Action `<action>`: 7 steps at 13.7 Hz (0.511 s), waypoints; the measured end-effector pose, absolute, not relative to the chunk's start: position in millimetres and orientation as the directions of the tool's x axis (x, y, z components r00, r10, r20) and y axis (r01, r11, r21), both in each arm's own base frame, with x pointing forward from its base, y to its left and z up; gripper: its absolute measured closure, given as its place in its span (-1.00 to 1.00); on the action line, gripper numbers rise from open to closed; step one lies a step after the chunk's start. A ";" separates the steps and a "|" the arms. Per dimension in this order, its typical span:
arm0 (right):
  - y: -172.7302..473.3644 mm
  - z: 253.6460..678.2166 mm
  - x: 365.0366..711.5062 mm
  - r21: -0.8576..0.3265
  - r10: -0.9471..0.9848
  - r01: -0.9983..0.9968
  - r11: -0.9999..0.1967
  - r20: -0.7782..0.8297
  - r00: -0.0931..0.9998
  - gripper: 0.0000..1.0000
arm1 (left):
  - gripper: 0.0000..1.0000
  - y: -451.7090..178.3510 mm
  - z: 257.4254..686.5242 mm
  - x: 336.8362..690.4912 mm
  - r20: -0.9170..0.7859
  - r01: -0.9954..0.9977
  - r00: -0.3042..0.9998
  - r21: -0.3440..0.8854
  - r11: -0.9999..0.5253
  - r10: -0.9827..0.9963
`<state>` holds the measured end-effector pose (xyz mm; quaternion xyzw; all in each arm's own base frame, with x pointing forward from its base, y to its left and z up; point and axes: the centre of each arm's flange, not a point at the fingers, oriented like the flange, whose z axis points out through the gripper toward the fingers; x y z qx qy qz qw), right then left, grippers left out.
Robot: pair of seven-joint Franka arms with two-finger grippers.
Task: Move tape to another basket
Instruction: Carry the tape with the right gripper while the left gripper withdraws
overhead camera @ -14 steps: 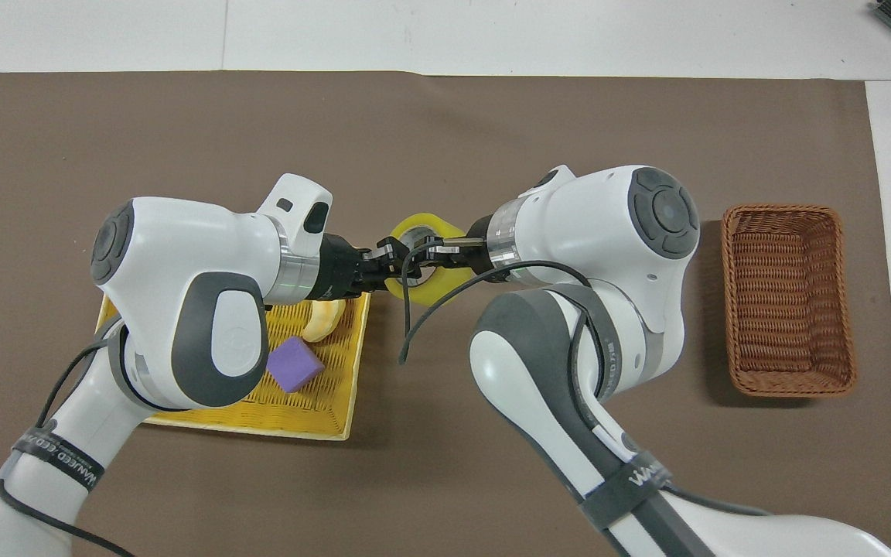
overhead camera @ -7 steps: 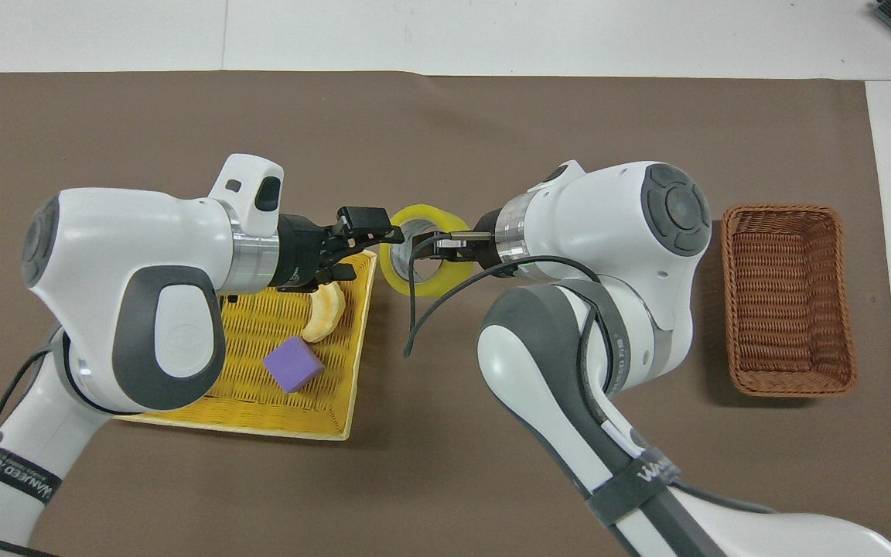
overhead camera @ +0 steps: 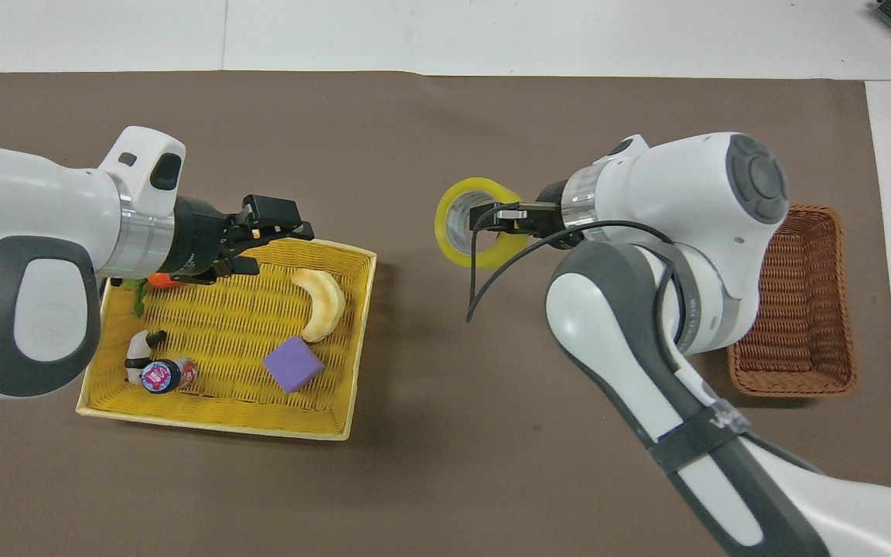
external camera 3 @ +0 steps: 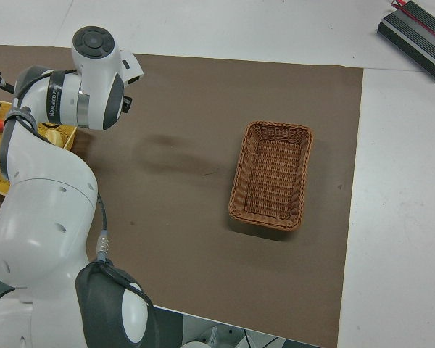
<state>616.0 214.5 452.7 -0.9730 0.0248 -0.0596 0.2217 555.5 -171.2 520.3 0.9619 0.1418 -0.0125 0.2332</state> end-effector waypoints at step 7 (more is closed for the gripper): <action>-24.0 455.0 620.8 -0.430 -0.049 -0.026 -0.902 0.041 0.998 0.99 | -1.00 -123.5 572.7 553.8 0.032 0.058 0.998 0.103 -0.993 0.061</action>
